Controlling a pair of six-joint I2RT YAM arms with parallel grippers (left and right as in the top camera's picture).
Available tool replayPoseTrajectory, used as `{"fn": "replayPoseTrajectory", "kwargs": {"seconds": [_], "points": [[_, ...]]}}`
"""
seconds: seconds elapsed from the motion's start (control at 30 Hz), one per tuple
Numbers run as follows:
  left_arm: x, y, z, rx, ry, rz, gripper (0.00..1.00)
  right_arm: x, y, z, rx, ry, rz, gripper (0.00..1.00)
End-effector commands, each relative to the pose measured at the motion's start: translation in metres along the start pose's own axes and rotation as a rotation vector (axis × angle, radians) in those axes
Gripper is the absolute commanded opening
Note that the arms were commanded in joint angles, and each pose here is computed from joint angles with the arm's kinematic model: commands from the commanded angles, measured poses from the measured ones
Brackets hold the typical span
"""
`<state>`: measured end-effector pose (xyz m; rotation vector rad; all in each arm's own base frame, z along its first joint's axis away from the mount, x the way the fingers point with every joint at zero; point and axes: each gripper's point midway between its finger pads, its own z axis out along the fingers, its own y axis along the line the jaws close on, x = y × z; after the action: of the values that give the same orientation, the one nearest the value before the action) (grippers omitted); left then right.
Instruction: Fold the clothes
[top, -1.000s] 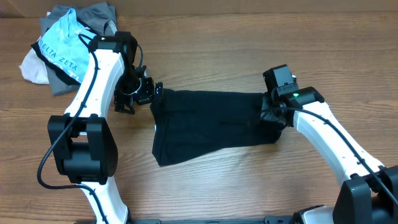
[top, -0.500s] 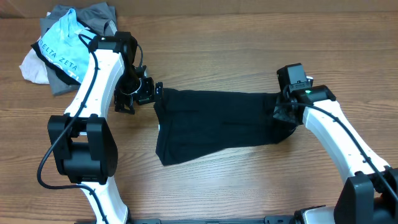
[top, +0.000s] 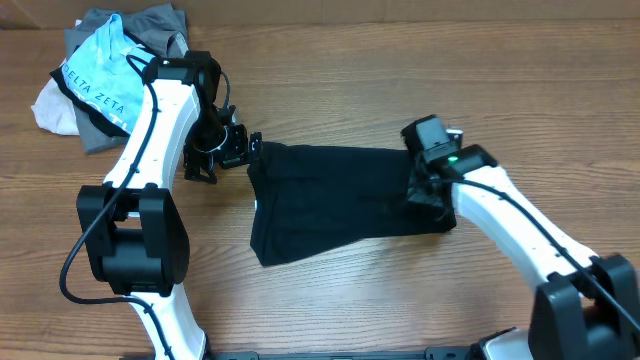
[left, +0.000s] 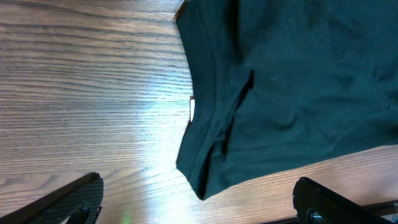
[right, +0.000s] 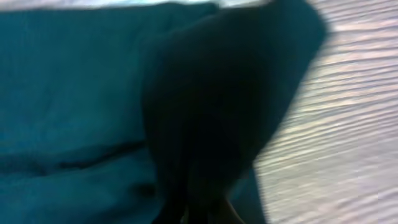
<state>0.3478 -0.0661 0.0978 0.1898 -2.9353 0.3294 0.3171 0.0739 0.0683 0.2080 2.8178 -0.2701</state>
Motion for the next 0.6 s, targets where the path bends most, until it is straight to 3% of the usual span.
{"fn": "replayPoseTrajectory", "kwargs": {"seconds": [0.0,0.33,0.4,0.47,0.57], "points": [[0.0,-0.007,-0.009,0.016,-0.026,0.003,1.0,0.016,0.021,0.014,-0.005,0.037,-0.005,0.04],[0.001,-0.008,-0.009,0.016,-0.025,0.008,1.0,0.019,0.073,0.017,-0.124,-0.003,-0.042,0.07],[0.001,-0.008,-0.009,0.015,-0.025,0.008,1.0,0.017,0.081,0.015,-0.15,-0.013,-0.046,0.18],[0.001,-0.008,-0.009,0.016,-0.025,0.008,1.0,0.019,0.089,0.013,-0.187,-0.009,-0.049,0.46],[0.001,-0.008,-0.009,0.016,-0.025,0.008,1.0,0.023,0.103,0.01,-0.26,0.021,-0.051,0.49]]}}
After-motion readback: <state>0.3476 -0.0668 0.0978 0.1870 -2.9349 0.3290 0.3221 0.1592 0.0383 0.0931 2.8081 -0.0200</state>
